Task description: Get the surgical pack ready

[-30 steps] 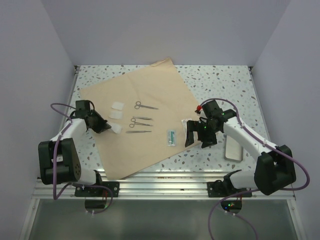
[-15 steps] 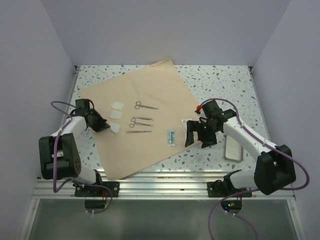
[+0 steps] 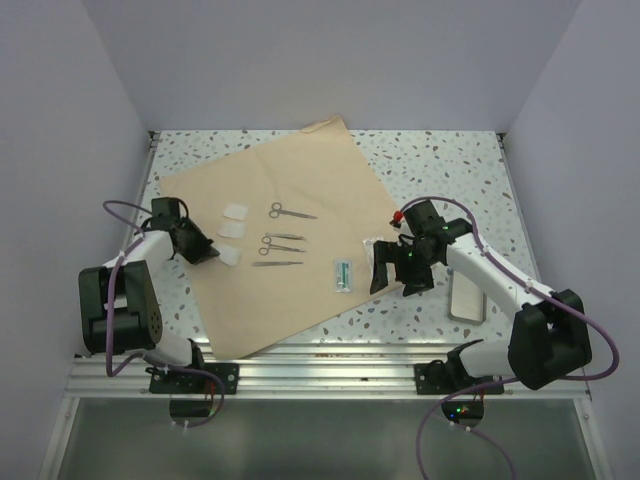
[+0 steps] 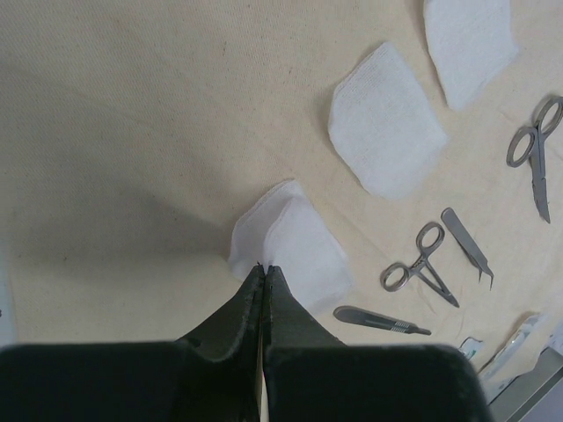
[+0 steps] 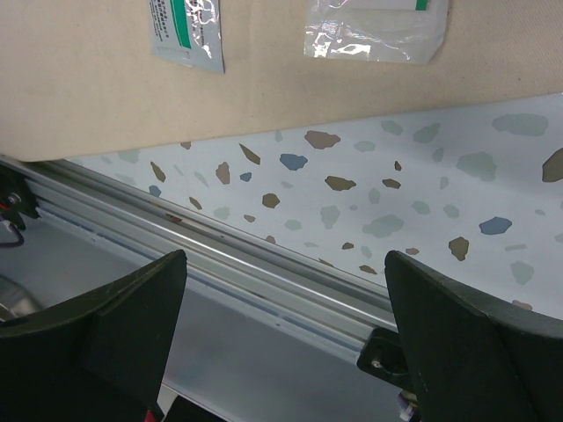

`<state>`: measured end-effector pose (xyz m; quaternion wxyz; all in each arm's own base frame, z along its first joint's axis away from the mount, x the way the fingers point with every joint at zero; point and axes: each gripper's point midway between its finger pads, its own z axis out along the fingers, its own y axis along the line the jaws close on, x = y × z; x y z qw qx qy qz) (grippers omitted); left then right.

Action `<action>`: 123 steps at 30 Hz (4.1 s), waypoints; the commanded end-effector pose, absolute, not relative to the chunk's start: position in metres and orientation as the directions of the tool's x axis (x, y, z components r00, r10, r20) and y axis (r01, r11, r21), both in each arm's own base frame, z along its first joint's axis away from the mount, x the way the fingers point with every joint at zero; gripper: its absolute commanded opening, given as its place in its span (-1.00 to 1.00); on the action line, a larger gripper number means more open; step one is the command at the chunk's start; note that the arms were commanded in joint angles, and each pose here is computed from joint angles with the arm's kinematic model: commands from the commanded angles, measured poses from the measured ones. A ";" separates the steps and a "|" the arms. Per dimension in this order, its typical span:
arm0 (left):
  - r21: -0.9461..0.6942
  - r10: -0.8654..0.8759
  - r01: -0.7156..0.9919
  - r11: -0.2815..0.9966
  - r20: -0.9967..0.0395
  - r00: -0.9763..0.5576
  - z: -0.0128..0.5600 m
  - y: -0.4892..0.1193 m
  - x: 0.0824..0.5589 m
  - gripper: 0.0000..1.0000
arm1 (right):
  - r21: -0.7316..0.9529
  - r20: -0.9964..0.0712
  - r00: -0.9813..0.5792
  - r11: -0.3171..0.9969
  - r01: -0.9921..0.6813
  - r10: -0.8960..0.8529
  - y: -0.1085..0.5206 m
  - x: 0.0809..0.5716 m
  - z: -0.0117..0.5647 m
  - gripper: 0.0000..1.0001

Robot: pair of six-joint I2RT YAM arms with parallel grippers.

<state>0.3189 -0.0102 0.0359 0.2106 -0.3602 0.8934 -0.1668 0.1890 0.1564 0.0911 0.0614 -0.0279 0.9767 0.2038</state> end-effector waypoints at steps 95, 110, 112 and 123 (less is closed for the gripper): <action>-0.465 -0.563 -0.371 0.804 -0.396 -0.725 0.079 -0.015 0.319 -1.00 | 0.431 -0.156 -0.984 0.890 -0.147 -0.087 0.176 0.214 0.099 0.97; -0.739 -0.350 0.215 0.638 -0.527 -0.774 0.203 -0.148 0.231 -1.00 | 0.724 -0.527 -0.792 0.325 -0.608 -0.309 0.303 0.219 0.213 0.97; -0.763 -0.323 0.257 0.593 -0.518 -0.792 0.210 -0.156 0.216 -1.00 | 0.711 -0.576 -0.746 0.246 -0.659 -0.335 0.319 0.206 0.222 0.97; -0.807 -0.303 0.342 0.482 -0.520 -0.799 0.230 -0.167 0.164 -1.00 | 0.650 -0.660 -0.618 0.087 -0.755 -0.427 0.365 0.154 0.230 0.97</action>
